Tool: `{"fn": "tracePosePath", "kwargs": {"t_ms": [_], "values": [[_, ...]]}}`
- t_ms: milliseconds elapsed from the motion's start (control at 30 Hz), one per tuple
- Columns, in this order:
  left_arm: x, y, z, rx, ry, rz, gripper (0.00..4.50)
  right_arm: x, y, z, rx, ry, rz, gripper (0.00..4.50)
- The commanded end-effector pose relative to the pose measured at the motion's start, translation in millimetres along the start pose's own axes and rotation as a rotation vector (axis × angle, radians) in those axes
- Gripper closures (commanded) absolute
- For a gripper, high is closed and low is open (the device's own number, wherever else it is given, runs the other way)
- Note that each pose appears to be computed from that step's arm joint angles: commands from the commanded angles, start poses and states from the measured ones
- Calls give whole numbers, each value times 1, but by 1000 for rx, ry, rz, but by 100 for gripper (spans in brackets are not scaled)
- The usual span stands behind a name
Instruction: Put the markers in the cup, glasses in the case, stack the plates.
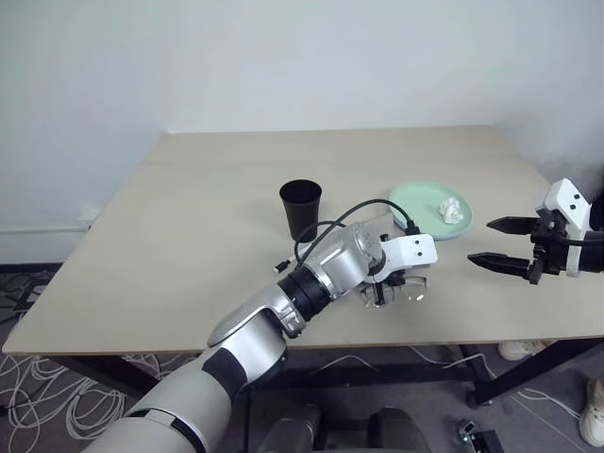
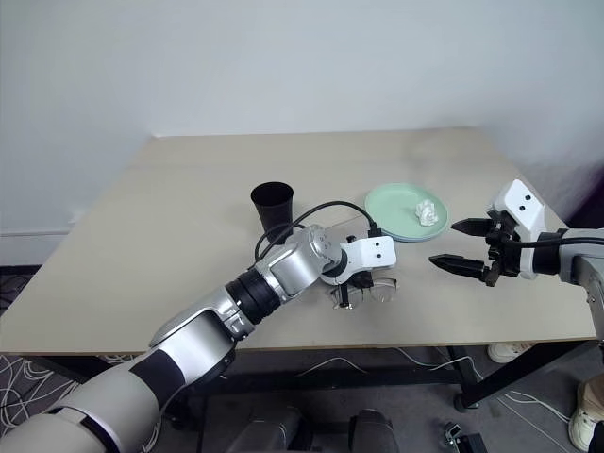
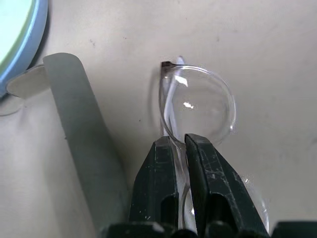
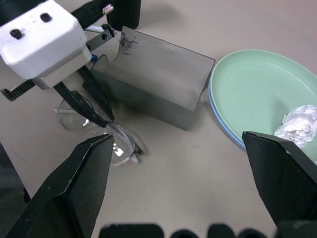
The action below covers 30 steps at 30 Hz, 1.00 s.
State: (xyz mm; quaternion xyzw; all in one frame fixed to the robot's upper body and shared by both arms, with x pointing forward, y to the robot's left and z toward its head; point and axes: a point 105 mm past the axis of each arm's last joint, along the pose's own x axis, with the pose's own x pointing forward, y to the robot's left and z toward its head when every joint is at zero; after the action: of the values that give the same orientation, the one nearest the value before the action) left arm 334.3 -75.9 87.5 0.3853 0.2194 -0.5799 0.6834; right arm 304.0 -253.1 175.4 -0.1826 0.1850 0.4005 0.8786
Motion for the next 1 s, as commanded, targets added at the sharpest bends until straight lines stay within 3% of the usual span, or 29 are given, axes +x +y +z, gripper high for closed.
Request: {"fn": "tracePosePath", "kwargs": {"t_ms": [33, 267, 700, 800, 1000], "values": [[-6, 4, 13, 48, -28, 12, 321, -2, -1, 15, -44, -31, -12, 0], [-4, 7, 13, 39, -20, 36, 84, -1, 0, 15, -40, -31, -10, 0], [3, 4, 6, 39, 8, 28, 84, 1, 0, 17, -42, -35, -13, 0], [5, 3, 6, 41, 18, 24, 141, 1, 1, 17, -40, -37, -15, 0], [7, 3, 5, 44, 22, 25, 351, 2, 1, 17, -40, -38, -19, 0]]}}
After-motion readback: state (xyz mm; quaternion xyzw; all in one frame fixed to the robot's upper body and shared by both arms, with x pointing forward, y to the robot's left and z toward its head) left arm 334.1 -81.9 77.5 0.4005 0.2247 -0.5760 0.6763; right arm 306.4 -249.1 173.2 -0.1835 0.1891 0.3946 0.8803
